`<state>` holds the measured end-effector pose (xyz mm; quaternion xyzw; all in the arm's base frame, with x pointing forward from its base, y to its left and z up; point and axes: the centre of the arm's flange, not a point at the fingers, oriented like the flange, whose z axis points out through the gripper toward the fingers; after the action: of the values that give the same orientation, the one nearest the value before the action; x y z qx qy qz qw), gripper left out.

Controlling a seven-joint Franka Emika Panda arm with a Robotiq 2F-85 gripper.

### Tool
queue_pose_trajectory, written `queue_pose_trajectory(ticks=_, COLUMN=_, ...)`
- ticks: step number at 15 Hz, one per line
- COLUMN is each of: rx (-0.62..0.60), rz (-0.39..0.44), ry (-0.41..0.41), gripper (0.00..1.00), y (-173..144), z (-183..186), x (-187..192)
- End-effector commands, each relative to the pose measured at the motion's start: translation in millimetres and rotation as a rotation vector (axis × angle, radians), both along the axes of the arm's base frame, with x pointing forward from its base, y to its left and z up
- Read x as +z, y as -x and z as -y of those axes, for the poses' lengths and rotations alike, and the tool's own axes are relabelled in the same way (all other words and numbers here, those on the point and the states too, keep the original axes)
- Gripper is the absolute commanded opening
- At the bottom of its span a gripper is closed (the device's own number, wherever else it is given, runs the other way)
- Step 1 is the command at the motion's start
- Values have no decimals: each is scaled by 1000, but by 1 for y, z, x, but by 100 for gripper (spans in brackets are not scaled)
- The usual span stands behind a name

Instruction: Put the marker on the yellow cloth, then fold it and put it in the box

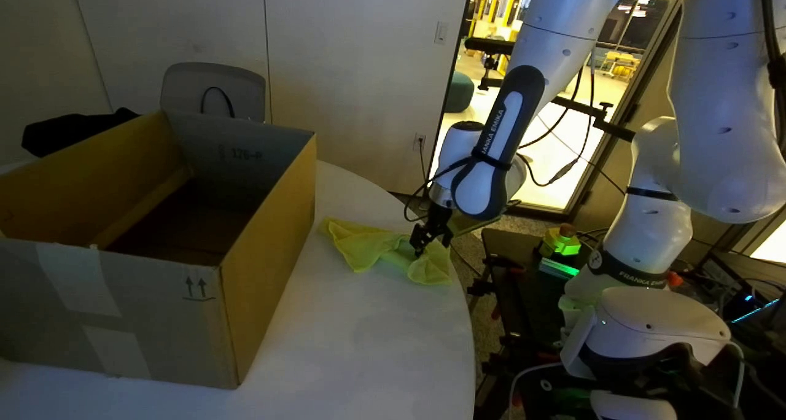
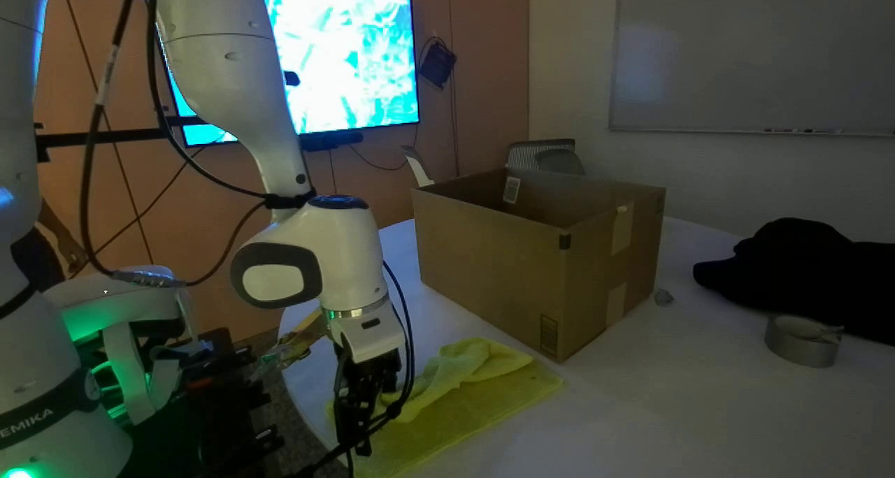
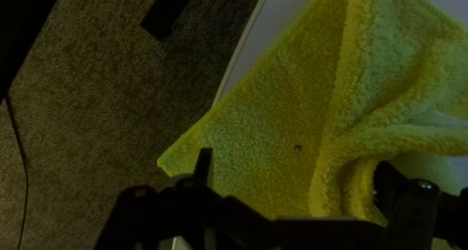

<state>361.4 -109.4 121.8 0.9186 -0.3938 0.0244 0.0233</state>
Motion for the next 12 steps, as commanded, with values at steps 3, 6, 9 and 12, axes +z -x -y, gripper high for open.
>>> queue_pose_trajectory(ticks=3, rx=44, rz=22, ry=-62, gripper=100, y=32, z=0, x=11)
queue_pose_trajectory(ticks=6, rx=81, rz=40, ry=-59, gripper=100, y=28, z=1, x=26)
queue_pose_trajectory(ticks=9, rx=116, rz=63, ry=-27, gripper=100, y=21, z=2, x=47)
queue_pose_trajectory(ticks=12, rx=144, rz=90, ry=-15, gripper=100, y=22, z=2, x=71)
